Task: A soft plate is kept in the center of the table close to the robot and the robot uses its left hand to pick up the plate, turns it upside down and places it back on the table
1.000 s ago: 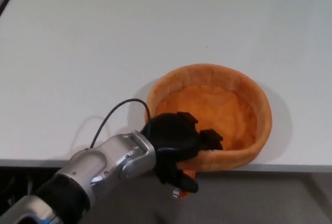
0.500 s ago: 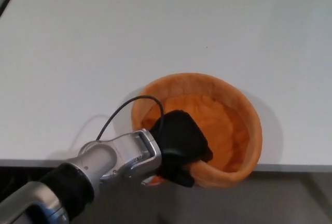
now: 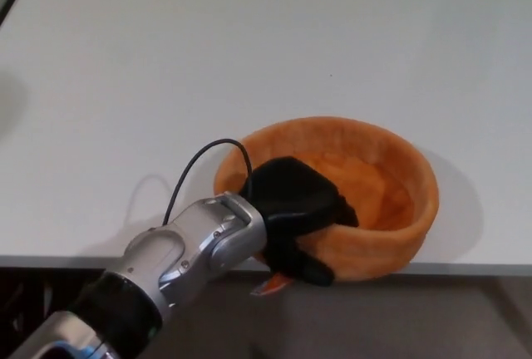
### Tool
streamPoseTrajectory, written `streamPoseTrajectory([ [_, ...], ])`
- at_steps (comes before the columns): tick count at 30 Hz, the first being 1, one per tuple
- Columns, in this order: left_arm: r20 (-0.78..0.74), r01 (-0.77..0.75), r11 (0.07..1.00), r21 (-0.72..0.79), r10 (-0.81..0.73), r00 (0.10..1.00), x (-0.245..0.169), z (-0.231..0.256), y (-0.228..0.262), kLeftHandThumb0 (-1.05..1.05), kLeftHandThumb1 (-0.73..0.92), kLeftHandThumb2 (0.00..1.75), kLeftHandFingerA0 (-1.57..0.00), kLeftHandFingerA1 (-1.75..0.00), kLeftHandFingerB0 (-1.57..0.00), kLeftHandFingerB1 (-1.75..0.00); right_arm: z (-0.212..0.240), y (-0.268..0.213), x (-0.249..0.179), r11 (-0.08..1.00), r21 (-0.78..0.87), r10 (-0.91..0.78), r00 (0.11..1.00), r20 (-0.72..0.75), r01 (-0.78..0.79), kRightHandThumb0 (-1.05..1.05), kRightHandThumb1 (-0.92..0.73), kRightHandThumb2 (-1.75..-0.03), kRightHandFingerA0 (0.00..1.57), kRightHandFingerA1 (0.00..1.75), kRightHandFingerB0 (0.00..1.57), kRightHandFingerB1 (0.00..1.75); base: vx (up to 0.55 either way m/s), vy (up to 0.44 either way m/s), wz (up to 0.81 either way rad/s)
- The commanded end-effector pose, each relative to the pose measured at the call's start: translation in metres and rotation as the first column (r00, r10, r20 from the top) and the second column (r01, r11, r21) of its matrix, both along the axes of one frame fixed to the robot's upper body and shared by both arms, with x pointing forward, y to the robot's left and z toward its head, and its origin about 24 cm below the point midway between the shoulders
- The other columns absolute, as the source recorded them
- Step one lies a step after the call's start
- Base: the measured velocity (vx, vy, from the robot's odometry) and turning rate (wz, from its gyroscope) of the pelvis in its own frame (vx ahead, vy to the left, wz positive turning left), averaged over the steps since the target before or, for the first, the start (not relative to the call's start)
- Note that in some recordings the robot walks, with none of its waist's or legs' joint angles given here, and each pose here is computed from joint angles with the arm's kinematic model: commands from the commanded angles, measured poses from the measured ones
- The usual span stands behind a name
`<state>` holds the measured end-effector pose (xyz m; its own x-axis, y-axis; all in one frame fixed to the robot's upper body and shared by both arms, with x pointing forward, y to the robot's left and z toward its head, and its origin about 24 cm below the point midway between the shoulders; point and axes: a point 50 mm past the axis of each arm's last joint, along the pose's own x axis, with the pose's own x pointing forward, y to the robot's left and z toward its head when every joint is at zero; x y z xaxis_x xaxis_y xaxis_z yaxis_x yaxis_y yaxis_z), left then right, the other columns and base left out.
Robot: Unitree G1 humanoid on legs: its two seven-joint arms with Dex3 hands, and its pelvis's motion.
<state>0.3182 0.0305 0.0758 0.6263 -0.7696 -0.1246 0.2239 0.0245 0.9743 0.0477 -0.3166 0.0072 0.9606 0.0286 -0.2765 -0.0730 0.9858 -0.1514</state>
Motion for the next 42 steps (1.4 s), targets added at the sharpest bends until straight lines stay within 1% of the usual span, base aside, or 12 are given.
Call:
streamPoseTrajectory([
  [1, -0.562, -0.309, 0.754, -0.58, -0.096, 0.821, 0.012, 0.023, 0.006, -0.39, 0.01, 0.78, -1.4, -1.28, -1.4, -1.27, 0.0, -0.001, -0.006, 0.999, 0.021, -0.046, 0.997, -0.058, 0.048, -0.65, -0.7, -1.0, 0.23, 0.56, 0.05, 0.39, 0.0, 0.0, 0.0],
  [2, -0.578, -0.322, 0.726, -0.607, -0.125, 0.807, 0.012, 0.024, 0.005, -0.89, 0.31, 0.72, -1.39, -1.2, -1.32, -1.16, 0.0, -0.001, -0.007, 0.998, 0.025, -0.048, 0.997, -0.059, 0.05, -0.65, -0.69, -0.99, 0.23, 0.56, 0.05, 0.41, 0.0, 0.0, 0.0],
  [13, -0.588, -0.697, 0.071, -0.713, -0.603, 0.54, 0.008, 0.025, 0.003, -0.36, 0.12, 0.51, -1.57, -0.8, -1.52, -0.74, -0.002, -0.006, -0.017, 0.999, 0.009, -0.051, 0.995, -0.091, 0.052, -0.66, -0.69, -1.0, 0.27, 0.57, 0.06, 0.37, 0.0, 0.0, 0.0],
  [14, -0.569, -0.706, 0.033, -0.708, -0.619, 0.542, 0.007, 0.026, 0.003, -0.36, 0.12, 0.52, -1.57, -0.81, -1.53, -0.75, -0.002, -0.006, -0.018, 0.999, 0.006, -0.051, 0.994, -0.091, 0.052, -0.62, -0.86, -0.68, 0.3, 0.49, 0.12, 0.25, 0.0, 0.0, 0.0],
  [19, -0.359, -0.778, -0.257, -0.573, -0.775, 0.52, 0.011, 0.035, 0.003, -0.17, 0.11, 0.45, -1.57, -0.88, -1.51, -0.79, -0.002, -0.006, -0.022, 0.999, -0.004, -0.048, 0.993, -0.108, 0.048, -0.64, -0.71, -1.01, 0.27, 0.57, 0.06, 0.41, 0.0, 0.0, 0.0],
  [20, -0.325, -0.779, -0.295, -0.553, -0.785, 0.528, 0.013, 0.036, 0.007, -0.18, 0.13, 0.45, -1.57, -0.9, -1.51, -0.8, -0.001, -0.005, -0.022, 0.999, 0.004, -0.045, 0.992, -0.114, 0.046, -0.61, -0.88, -0.68, 0.31, 0.51, 0.12, 0.26, 0.0, 0.0, 0.0],
  [29, -0.18, -0.715, -0.699, 0.012, -0.705, 0.686, 0.014, 0.033, 0.041, -0.26, 0.05, 0.88, -1.46, -1.36, -1.45, -1.34, 0.0, -0.005, -0.022, 0.999, -0.004, -0.032, 0.992, -0.123, 0.032, -0.61, -0.89, -0.67, 0.31, 0.54, 0.12, 0.29, 0.0, 0.0, 0.0],
  [30, -0.18, -0.643, -0.755, 0.128, -0.655, 0.734, 0.012, 0.022, 0.054, -0.34, 0.13, 0.96, -1.49, -1.44, -0.38, -1.51, 0.002, -0.004, -0.022, 0.999, -0.008, -0.032, 0.991, -0.128, 0.031, -0.61, -0.88, -0.67, 0.31, 0.55, 0.12, 0.29, 0.0, 0.0, 0.0],
  [31, -0.183, -0.602, -0.774, 0.196, -0.632, 0.753, 0.01, 0.017, 0.059, -0.37, 0.13, 0.97, -1.51, -1.43, -0.49, -1.23, 0.0, -0.008, -0.023, 0.999, -0.008, -0.035, 0.991, -0.128, 0.035, -0.65, -0.7, -1.01, 0.28, 0.6, 0.05, 0.41, 0.0, 0.0, 0.0],
  [32, -0.189, -0.576, -0.784, 0.233, -0.617, 0.764, 0.01, 0.014, 0.062, -0.4, 0.17, 0.98, -1.55, -1.43, -0.64, -1.12, -0.002, -0.01, -0.023, 0.999, -0.01, -0.039, 0.991, -0.127, 0.038, -0.63, -0.87, -0.67, 0.31, 0.54, 0.12, 0.28, 0.0, 0.0, 0.0],
  [35, -0.187, -0.498, -0.804, 0.326, -0.571, 0.799, 0.011, 0.001, 0.078, -0.51, 0.2, 0.97, -1.52, -1.51, -0.85, -1.65, -0.004, -0.015, -0.025, 0.998, -0.018, -0.054, 0.99, -0.129, 0.052, -0.61, -0.89, -0.66, 0.34, 0.51, 0.12, 0.29, 0.0, 0.0, 0.0],
  [42, -0.282, -0.418, -0.838, 0.351, -0.52, 0.806, 0.012, -0.022, 0.117, -0.51, 0.21, 1.04, -1.57, -1.48, -1.45, -1.44, -0.003, -0.012, -0.023, 0.998, -0.017, -0.055, 0.992, -0.11, 0.054, -0.64, -0.71, -1.0, 0.31, 0.6, 0.06, 0.4, 0.0, 0.0, 0.0],
])
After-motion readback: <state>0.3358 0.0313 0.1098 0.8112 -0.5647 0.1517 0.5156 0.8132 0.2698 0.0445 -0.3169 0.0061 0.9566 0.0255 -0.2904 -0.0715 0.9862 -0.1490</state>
